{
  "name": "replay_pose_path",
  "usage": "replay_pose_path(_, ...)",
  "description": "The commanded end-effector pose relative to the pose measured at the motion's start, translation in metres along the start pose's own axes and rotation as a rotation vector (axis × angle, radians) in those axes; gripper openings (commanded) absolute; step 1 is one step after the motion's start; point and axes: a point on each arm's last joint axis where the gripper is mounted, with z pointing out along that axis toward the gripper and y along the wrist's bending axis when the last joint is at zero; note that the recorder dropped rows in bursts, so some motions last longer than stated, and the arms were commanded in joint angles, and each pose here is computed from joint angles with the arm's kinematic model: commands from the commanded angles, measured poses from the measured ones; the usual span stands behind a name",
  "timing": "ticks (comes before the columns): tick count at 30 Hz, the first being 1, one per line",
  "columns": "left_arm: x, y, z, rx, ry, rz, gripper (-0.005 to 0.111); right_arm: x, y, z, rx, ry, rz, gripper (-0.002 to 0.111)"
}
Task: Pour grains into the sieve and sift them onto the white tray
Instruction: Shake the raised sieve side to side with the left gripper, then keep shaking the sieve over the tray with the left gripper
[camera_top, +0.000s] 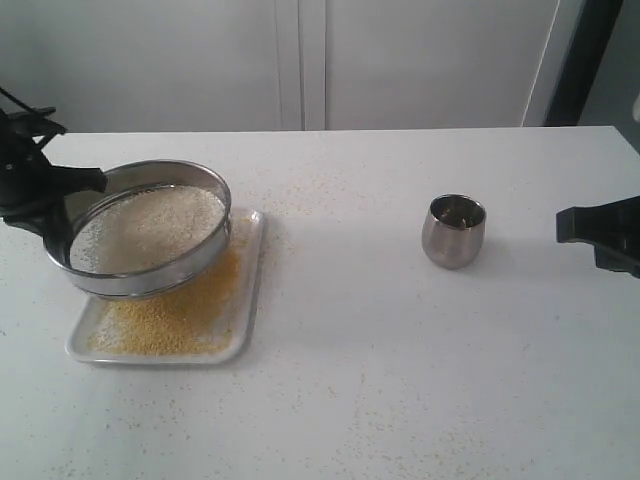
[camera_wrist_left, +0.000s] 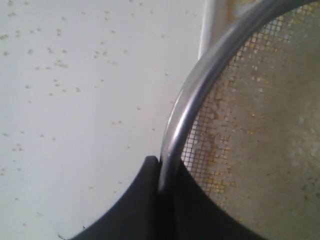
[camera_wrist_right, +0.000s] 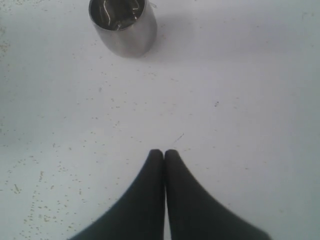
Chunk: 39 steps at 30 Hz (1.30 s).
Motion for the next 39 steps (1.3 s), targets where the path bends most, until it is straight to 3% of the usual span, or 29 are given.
replay_pose_path(1, 0.004, -0.042, -0.005, 0.103, -0.028, 0.256, 0.000, 0.000, -0.001, 0.000, 0.004, -0.006, 0.005, 0.000)
replay_pose_path(2, 0.001, -0.035, -0.006, 0.026, -0.049, 0.245, 0.000, 0.000, -0.001, 0.000, 0.004, -0.008, 0.005, 0.000)
replay_pose_path(4, -0.005, -0.006, -0.011, -0.127, -0.068, 0.091, 0.000, 0.000, -0.001, 0.000, 0.004, -0.008, 0.005, 0.000)
replay_pose_path(6, -0.004, 0.013, -0.014, -0.140, -0.047, -0.100, 0.000, 0.000, -0.001, 0.000, 0.004, -0.008, 0.005, 0.000)
replay_pose_path(7, -0.002, 0.010, -0.013, -0.072, -0.024, -0.136, 0.000, 0.000, -0.001, 0.000, 0.004, -0.008, 0.005, 0.000)
replay_pose_path(9, 0.001, -0.014, -0.008, 0.086, -0.017, -0.064, 0.000, 0.000, -0.001, 0.000, 0.004, -0.010, 0.005, 0.000)
replay_pose_path(10, 0.004, -0.036, -0.003, 0.160, -0.022, 0.049, 0.000, 0.000, -0.001, 0.000, 0.004, -0.013, 0.005, 0.000)
replay_pose_path(12, 0.007, -0.058, 0.000, 0.165, -0.045, 0.185, 0.000, 0.000, -0.001, 0.000, 0.003, -0.015, 0.005, 0.000)
replay_pose_path(13, 0.008, -0.059, 0.002, 0.089, -0.052, 0.226, 0.000, 0.000, -0.001, 0.000, 0.003, -0.015, 0.005, 0.000)
replay_pose_path(14, 0.006, -0.053, 0.000, 0.020, -0.060, 0.193, 0.000, 0.000, -0.001, 0.000, 0.003, -0.015, 0.005, 0.000)
replay_pose_path(17, -0.002, -0.008, -0.013, -0.231, -0.051, -0.009, 0.000, -0.001, -0.001, 0.000, 0.003, -0.018, 0.005, 0.000)
replay_pose_path(19, -0.002, 0.013, -0.017, -0.205, -0.032, -0.188, 0.000, -0.001, -0.001, 0.000, 0.003, -0.018, 0.005, 0.000)
replay_pose_path(20, -0.002, 0.009, -0.015, -0.137, -0.024, -0.206, 0.000, -0.001, -0.001, 0.000, 0.003, -0.018, 0.005, 0.000)
replay_pose_path(23, 0.000, -0.034, 0.000, 0.154, -0.032, -0.040, 0.000, -0.001, -0.001, 0.000, 0.003, -0.018, 0.005, 0.000)
replay_pose_path(25, 0.003, -0.053, 0.005, 0.166, -0.028, 0.062, 0.000, -0.001, -0.001, 0.000, 0.003, -0.018, 0.005, 0.000)
replay_pose_path(27, 0.003, -0.045, 0.002, 0.072, -0.008, 0.057, 0.000, -0.001, -0.001, 0.000, 0.003, -0.018, 0.005, 0.000)
replay_pose_path(29, 0.000, -0.019, -0.007, -0.050, 0.023, -0.024, 0.000, -0.001, -0.001, 0.000, 0.003, -0.018, 0.005, 0.000)
replay_pose_path(31, -0.001, 0.003, -0.012, -0.067, 0.029, -0.111, 0.000, -0.001, -0.001, 0.000, 0.003, -0.018, 0.005, 0.000)
replay_pose_path(33, 0.000, 0.002, -0.009, 0.010, 0.021, -0.151, 0.000, -0.001, -0.001, 0.000, 0.003, -0.018, 0.005, 0.000)
replay_pose_path(34, 0.003, -0.019, 0.003, 0.123, 0.013, -0.096, 0.000, -0.001, -0.001, 0.000, 0.003, -0.020, 0.005, 0.000)
replay_pose_path(36, 0.009, -0.041, 0.009, 0.127, 0.026, 0.066, 0.000, -0.001, -0.001, 0.000, 0.003, -0.020, 0.005, 0.000)
replay_pose_path(37, 0.009, -0.040, 0.006, 0.104, 0.023, 0.070, 0.000, -0.001, -0.001, 0.000, 0.003, -0.020, 0.005, 0.000)
replay_pose_path(39, 0.005, -0.004, -0.014, -0.048, -0.026, -0.009, 0.000, -0.001, -0.001, 0.000, 0.003, -0.020, 0.005, 0.000)
